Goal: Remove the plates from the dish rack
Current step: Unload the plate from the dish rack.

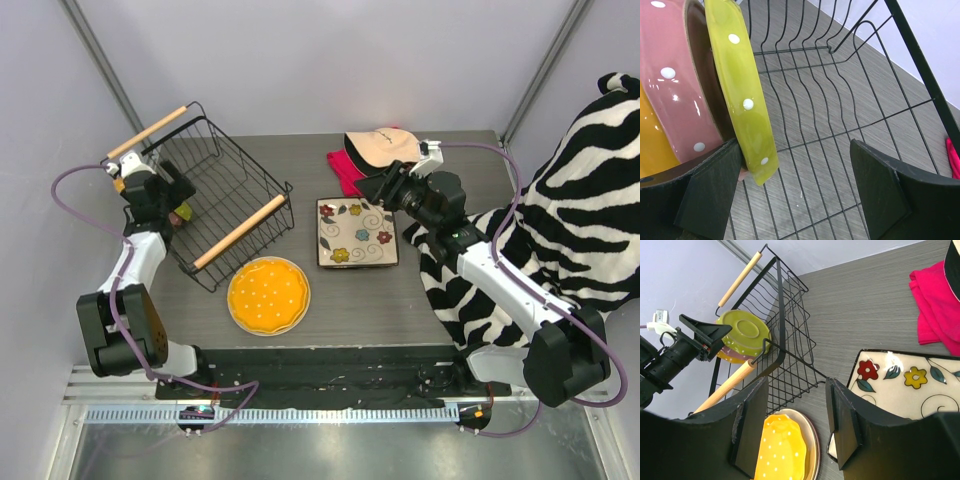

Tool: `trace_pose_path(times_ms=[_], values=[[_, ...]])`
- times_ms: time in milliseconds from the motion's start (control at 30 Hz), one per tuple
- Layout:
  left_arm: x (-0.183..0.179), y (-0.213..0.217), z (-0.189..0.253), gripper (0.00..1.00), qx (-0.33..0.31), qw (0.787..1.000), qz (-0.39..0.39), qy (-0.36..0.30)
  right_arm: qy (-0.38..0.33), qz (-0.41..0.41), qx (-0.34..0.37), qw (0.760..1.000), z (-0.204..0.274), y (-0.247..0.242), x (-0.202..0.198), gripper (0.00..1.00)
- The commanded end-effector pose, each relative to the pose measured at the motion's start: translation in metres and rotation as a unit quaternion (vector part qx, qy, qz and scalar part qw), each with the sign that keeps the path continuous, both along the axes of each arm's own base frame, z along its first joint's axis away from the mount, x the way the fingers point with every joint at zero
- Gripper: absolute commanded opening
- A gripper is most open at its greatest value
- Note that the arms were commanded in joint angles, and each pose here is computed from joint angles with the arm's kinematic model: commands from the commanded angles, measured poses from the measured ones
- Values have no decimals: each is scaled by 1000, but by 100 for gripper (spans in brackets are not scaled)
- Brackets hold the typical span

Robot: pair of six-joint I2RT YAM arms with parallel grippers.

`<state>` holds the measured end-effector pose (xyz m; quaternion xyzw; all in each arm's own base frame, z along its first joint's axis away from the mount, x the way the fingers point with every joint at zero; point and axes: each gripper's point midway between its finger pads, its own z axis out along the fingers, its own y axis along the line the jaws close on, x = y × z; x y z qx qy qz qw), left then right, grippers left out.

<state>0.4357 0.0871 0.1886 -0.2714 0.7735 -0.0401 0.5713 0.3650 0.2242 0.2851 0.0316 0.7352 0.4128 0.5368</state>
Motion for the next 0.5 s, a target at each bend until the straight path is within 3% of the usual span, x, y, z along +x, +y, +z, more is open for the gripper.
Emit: trace_pose_path(times_ms=[0, 467], values=[[6, 16, -2, 93, 10, 999, 33, -2, -40, 2, 19, 999, 28, -2, -3, 57], [16, 37, -23, 84, 2, 996, 91, 22, -37, -1, 13, 999, 24, -3, 0, 57]])
